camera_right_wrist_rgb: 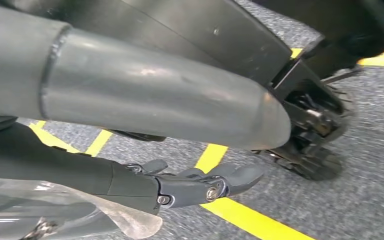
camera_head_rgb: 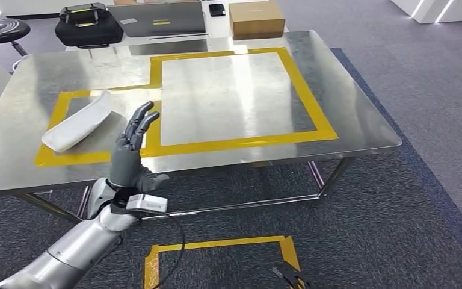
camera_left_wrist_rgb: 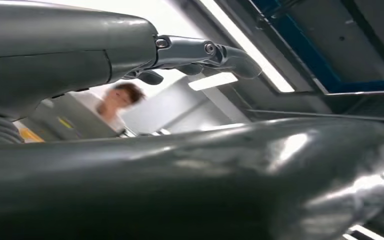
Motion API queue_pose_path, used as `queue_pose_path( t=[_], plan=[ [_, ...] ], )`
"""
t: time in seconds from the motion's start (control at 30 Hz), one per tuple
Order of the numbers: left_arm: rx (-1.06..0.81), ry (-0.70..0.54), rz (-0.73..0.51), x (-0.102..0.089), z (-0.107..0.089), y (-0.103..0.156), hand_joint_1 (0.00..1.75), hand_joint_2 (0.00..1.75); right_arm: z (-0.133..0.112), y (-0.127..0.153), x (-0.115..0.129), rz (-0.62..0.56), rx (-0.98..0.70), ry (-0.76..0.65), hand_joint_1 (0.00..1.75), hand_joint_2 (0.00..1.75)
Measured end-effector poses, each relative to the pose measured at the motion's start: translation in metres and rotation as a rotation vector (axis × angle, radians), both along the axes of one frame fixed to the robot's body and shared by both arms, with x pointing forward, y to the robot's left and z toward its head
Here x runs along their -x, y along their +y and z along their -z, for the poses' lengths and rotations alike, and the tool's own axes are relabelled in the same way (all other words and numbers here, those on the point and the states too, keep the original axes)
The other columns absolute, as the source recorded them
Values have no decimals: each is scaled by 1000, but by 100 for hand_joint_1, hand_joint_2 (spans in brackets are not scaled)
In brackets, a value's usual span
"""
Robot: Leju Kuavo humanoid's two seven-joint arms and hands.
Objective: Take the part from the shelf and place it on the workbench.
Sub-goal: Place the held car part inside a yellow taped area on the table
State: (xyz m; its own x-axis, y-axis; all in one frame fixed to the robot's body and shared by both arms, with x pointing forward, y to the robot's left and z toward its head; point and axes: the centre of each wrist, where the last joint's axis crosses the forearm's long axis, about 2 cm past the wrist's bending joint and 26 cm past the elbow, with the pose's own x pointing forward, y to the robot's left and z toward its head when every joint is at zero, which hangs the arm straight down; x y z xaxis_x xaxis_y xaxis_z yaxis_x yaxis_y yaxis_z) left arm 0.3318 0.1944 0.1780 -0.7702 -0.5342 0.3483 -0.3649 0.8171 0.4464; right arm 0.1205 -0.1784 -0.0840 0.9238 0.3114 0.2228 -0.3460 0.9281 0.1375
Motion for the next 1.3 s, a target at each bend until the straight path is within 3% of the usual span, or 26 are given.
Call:
queue_pose_path(
  t=[0.23, 0.47, 0.7, 0.9, 1.03, 1.1, 1.3],
  plan=[
    [74, -84, 184, 36, -8, -42, 0, 0, -1, 3, -2, 1, 5, 3, 0, 0],
    [96, -108, 210, 82, -1, -46, 0, 0, 0, 1, -1, 14, 11, 1, 0, 0],
    [223, -237, 27, 116, -36, -20, 0, 0, 1, 1, 5, 27, 7, 19, 0, 0],
    [371, -199, -113, 127, -36, 6, 0, 0, 3, 1, 14, 35, 4, 35, 0, 0],
    [571, -69, -159, 127, -17, 18, 0, 0, 4, 2, 16, 53, -3, 30, 0, 0],
    [699, 61, -175, 121, 4, 21, 0, 0, 4, 2, 16, 69, -6, 27, 0, 0],
    [887, 577, -304, 102, 111, 39, 0, 0, 4, 0, 18, 107, -4, 33, 0, 0]
  ],
)
